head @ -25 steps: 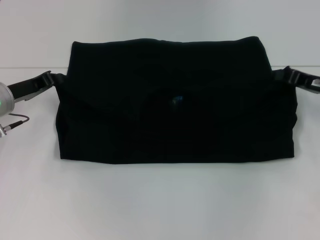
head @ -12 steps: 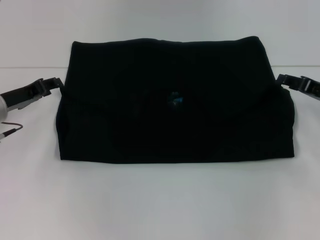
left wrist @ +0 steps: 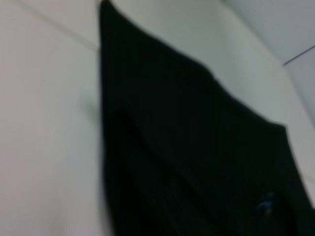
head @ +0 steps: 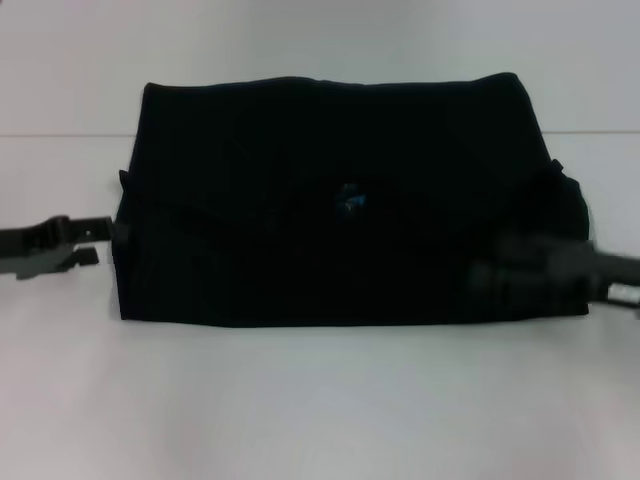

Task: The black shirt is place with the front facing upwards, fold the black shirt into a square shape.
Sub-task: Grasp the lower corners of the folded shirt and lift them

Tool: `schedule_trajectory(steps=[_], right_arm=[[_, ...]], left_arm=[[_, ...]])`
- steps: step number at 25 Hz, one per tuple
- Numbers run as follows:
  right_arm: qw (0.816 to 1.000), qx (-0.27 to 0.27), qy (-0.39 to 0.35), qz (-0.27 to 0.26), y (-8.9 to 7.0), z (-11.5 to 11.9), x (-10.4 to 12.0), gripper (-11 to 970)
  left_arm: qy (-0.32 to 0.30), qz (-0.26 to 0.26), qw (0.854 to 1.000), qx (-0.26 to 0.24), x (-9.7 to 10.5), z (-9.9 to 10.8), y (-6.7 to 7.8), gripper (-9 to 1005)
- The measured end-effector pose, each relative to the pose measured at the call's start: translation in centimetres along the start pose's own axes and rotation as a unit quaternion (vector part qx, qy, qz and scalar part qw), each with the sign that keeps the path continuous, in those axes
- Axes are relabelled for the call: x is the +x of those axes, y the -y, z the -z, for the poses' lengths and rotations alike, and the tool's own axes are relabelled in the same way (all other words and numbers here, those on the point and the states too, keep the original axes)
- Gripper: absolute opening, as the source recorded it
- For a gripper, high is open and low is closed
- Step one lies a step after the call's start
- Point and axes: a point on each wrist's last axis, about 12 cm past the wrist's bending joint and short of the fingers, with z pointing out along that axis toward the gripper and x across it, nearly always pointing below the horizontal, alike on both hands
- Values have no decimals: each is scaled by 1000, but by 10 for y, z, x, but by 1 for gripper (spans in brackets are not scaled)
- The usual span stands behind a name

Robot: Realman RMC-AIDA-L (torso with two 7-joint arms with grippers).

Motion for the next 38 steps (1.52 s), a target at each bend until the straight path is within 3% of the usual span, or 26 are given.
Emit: schedule_trajectory(steps=[3,9,16,30,35,38], right_arm=[[999,-21,-19,31,-10,-13,10,892],[994,-55,-55,73,-24,-32,21,924],[992,-58,-76,83,-25,-37,25,912],[993,-49,-68,81,-23,-36,23,891],[994,-46,-66,77,-22,-35,22,884],[995,-40,-62,74,-20,-32,21,879]], left_arm=[[-9,0,1000,-17,6,-5,-3,686],[-16,-16,999,-50,13,-24,-3,761],[-19,-28,997,-64,15,-36,1,778],[-69,-61,995,-43,19,-49,18,765],[-70,-68,994,-46,17,-50,19,607],[-67,-68,994,-47,15,-48,19,449]])
